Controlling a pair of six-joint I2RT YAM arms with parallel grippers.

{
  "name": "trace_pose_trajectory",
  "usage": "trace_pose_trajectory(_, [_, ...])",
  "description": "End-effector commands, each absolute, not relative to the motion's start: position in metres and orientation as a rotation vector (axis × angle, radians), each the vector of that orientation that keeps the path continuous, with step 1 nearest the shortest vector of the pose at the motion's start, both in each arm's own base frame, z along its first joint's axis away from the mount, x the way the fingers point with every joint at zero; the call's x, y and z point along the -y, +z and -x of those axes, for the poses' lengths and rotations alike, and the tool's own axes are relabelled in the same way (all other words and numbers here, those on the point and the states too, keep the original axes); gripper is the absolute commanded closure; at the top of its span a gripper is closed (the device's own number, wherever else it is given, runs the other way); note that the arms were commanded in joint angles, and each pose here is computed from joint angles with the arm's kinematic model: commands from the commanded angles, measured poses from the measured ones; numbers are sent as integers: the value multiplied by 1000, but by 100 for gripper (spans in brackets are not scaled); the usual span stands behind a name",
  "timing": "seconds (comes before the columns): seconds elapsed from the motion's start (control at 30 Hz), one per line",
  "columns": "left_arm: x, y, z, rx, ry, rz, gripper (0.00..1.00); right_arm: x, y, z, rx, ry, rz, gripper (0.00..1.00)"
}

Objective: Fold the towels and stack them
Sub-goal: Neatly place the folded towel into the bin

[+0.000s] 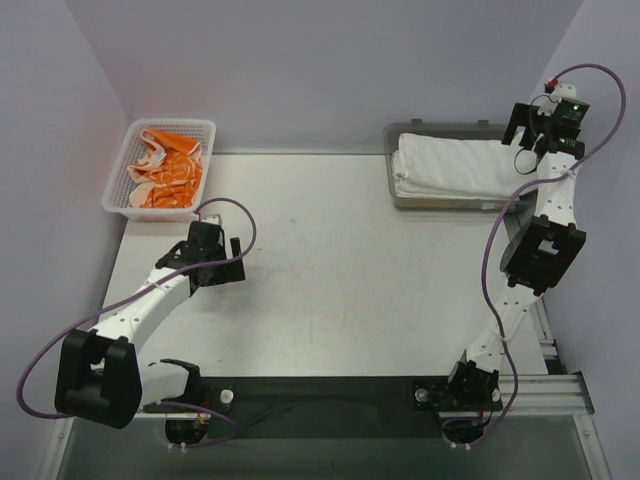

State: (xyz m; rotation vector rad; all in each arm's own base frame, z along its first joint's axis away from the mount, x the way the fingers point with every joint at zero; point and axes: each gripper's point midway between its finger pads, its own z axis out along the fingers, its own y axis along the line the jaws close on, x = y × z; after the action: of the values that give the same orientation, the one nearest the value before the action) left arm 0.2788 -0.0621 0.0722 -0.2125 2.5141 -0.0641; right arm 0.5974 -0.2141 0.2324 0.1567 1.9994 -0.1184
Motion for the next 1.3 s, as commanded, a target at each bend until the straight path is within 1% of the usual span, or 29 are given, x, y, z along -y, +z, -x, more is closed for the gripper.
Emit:
trace_pose_trajectory(0.0, [66,90,-295,-2456,-99,198,2,215,254,-598,-1950,-240,-160,0])
trace_pose_trajectory(0.1, [67,94,-296,-2444,-106,200,3,189,266,-596,-1943,-219,-109,0])
trace_pose_trajectory(0.2, [68,98,-296,-2431,-117,196,3,158,260,-589,-1970,-194,-74,1])
trace_pose_trajectory(0.27, [68,101,-296,-2421,-124,195,3,116,247,-588,-2002,-112,-2,3])
trace_pose_trajectory(0.33, [71,103,-296,-2413,-141,193,2,73,237,-590,-2017,-9,41,9])
trace_pose_trajectory(0.43, [73,107,-296,-2398,-154,180,3,36,210,-592,-2049,113,19,17])
trace_pose_trajectory(0.47, [75,109,-294,-2393,-154,170,2,14,201,-592,-2062,164,45,21])
trace_pose_trajectory(0.57, [77,111,-293,-2383,-151,152,2,-24,182,-599,-2086,236,65,25])
trace_pose_trajectory(0.63, [80,111,-292,-2383,-151,138,3,-31,171,-606,-2099,221,68,26])
trace_pose_trajectory(0.67, [80,112,-291,-2380,-150,136,3,-50,168,-608,-2101,227,101,27])
trace_pose_trajectory(0.83, [81,114,-290,-2374,-138,125,3,-47,149,-623,-2118,58,64,30])
trace_pose_trajectory(0.93, [83,114,-289,-2374,-139,112,3,-48,137,-627,-2136,30,59,34])
trace_pose_trajectory(1.13, [84,114,-288,-2374,-132,105,3,-47,109,-625,-2203,-50,77,36])
trace_pose_trajectory(1.2, [84,114,-288,-2374,-132,105,3,-47,103,-625,-2216,-65,83,38])
trace_pose_trajectory(1.23, [84,114,-288,-2374,-130,104,3,-42,98,-624,-2224,-106,75,39])
trace_pose_trajectory(1.27, [84,115,-289,-2373,-131,106,3,-42,97,-624,-2227,-114,75,47])
